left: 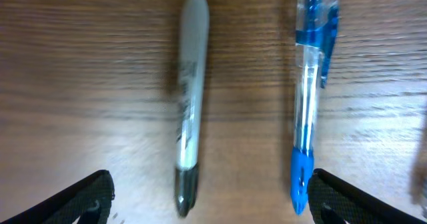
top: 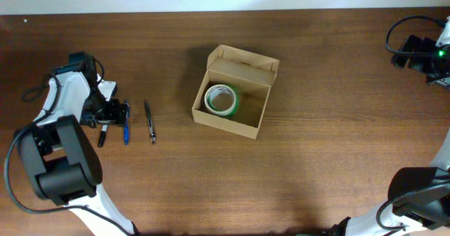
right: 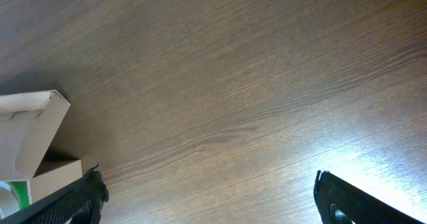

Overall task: Pack container
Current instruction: 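Lower the left gripper onto the white marker and grasp it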

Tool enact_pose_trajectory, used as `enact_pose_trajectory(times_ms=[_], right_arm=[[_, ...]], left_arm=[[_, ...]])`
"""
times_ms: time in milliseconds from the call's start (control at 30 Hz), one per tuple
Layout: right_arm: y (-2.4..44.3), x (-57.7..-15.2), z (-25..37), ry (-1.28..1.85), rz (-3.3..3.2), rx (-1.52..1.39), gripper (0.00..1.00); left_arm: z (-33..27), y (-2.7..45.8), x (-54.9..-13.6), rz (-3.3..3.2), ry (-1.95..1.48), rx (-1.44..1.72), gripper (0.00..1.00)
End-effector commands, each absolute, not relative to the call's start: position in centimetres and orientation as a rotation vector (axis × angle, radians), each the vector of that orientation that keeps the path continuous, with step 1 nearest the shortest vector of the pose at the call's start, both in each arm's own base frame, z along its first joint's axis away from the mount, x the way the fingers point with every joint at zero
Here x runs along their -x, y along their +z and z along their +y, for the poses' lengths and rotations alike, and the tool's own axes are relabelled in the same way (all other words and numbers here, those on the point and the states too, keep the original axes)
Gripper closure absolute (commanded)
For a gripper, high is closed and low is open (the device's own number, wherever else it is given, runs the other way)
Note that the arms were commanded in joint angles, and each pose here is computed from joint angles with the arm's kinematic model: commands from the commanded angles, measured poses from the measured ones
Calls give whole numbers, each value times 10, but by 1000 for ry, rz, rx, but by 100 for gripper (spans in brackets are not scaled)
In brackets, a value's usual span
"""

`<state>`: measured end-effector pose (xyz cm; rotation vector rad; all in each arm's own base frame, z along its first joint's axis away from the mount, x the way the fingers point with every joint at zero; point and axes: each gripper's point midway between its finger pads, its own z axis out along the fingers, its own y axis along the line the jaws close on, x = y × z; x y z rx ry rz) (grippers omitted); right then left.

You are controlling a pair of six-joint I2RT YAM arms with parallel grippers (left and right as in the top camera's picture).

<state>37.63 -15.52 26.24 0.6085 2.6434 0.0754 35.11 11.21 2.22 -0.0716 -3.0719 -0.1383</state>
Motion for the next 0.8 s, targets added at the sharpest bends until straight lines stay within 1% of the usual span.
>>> enact_pose_trajectory(times_ms=[0,133,233,433,467,667,733,767], right_arm=[[258,-378,-154,98,2650,-619,1],[258,-378,-154,98,2650,-619,1],[258,-378,-154,98,2650,-619,1],[258,-378,-154,98,2650,-619,1],[258,-378,-154,98,2650,-619,1],[258,-378,-154,98,2650,-619,1],[258,-378,-154,98,2650,-619,1],[258,-378,-153,99,2649,-619,1]], left_arm=[[113,12,-352,-3058,-106,130,9],[120,9,-351,-3057,-103,106,11],[129,8,-350,-3068,-89,58,11],[128,7,-355,-3139,140,10,11],[127,7,-355,-3143,161,11,16],[117,-6,-355,-3106,153,55,22],[119,-9,-353,-3084,92,67,28],[121,-10,-353,-3073,50,56,29]])
